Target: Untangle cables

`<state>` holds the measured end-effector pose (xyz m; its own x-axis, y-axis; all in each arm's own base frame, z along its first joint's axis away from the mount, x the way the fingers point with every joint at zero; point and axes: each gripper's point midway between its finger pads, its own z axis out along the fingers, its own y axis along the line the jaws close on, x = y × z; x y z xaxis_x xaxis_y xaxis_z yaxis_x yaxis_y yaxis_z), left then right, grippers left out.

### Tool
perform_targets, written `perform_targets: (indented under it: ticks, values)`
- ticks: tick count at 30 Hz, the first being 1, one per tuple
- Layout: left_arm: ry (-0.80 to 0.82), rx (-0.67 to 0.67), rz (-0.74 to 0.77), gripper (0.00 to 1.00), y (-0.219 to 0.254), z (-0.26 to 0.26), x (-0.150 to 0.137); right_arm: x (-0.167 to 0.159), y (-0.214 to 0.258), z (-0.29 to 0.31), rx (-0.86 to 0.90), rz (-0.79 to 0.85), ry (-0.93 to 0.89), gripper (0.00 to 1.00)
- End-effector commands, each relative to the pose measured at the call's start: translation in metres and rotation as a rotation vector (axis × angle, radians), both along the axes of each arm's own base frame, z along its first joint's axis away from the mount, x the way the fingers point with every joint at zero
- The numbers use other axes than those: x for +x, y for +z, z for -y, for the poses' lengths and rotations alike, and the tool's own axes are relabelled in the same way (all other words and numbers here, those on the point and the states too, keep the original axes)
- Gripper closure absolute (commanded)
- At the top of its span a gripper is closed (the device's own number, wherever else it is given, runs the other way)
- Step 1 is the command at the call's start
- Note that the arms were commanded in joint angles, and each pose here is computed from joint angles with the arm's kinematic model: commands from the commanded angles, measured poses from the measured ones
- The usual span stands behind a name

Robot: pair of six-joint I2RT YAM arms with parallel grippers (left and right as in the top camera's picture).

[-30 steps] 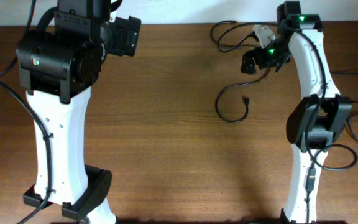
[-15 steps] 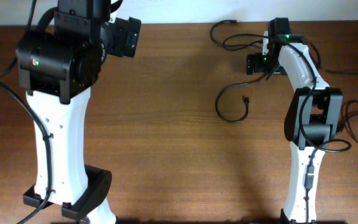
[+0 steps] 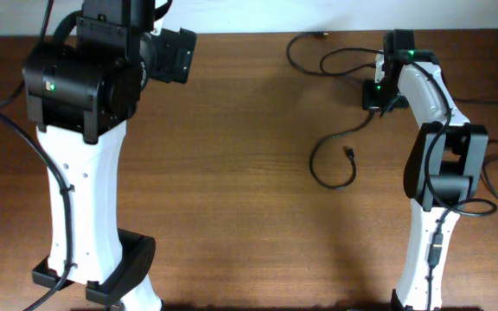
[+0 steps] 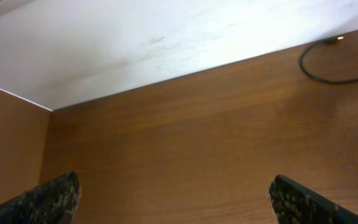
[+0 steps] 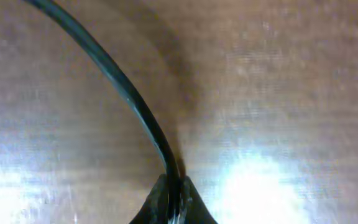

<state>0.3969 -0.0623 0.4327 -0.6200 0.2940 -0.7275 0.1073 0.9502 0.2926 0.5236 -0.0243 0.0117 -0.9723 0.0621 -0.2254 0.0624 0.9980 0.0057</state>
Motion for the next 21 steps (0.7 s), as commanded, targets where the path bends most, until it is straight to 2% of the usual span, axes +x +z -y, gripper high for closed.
perform_targets:
  ticks: [1, 3, 5, 8, 10, 15, 18, 21]
  values:
    - [-0.003, -0.025, -0.008, 0.01, -0.003, 0.003, 0.003, 0.007, 0.123, 0.006, -0.032, 0.231, 0.008, 0.96]
    - [-0.002, -0.019, -0.026, 0.01, -0.011, 0.005, 0.010, -0.009, 0.222, 0.005, -0.042, 0.417, 0.005, 0.96]
    - [-0.002, -0.008, -0.065, 0.01, -0.027, 0.009, 0.022, -0.032, 0.293, 0.019, -0.120, 0.562, -0.050, 0.96]
    - [-0.027, -0.029, -0.055, 0.01, -0.026, 0.017, 0.025, -0.067, 0.351, 0.061, -0.315, 0.659, -0.188, 0.96]
    - [-0.032, -0.049, 0.009, 0.01, -0.007, 0.017, 0.022, -0.078, 0.347, 0.100, -0.309, 0.638, -0.294, 0.96]
    - [-0.040, -0.031, 0.003, 0.01, -0.008, 0.015, 0.020, -0.130, 0.337, 0.209, -0.322, 0.572, -0.547, 0.96]
    - [-0.040, -0.031, 0.003, 0.01, -0.008, 0.015, 0.020, -0.133, 0.327, 0.223, -0.250, 0.571, -0.563, 0.96]
    - [-0.041, -0.031, 0.002, 0.01, -0.008, 0.016, 0.020, -0.120, 0.281, 0.232, -0.222, 0.472, -0.573, 0.96]
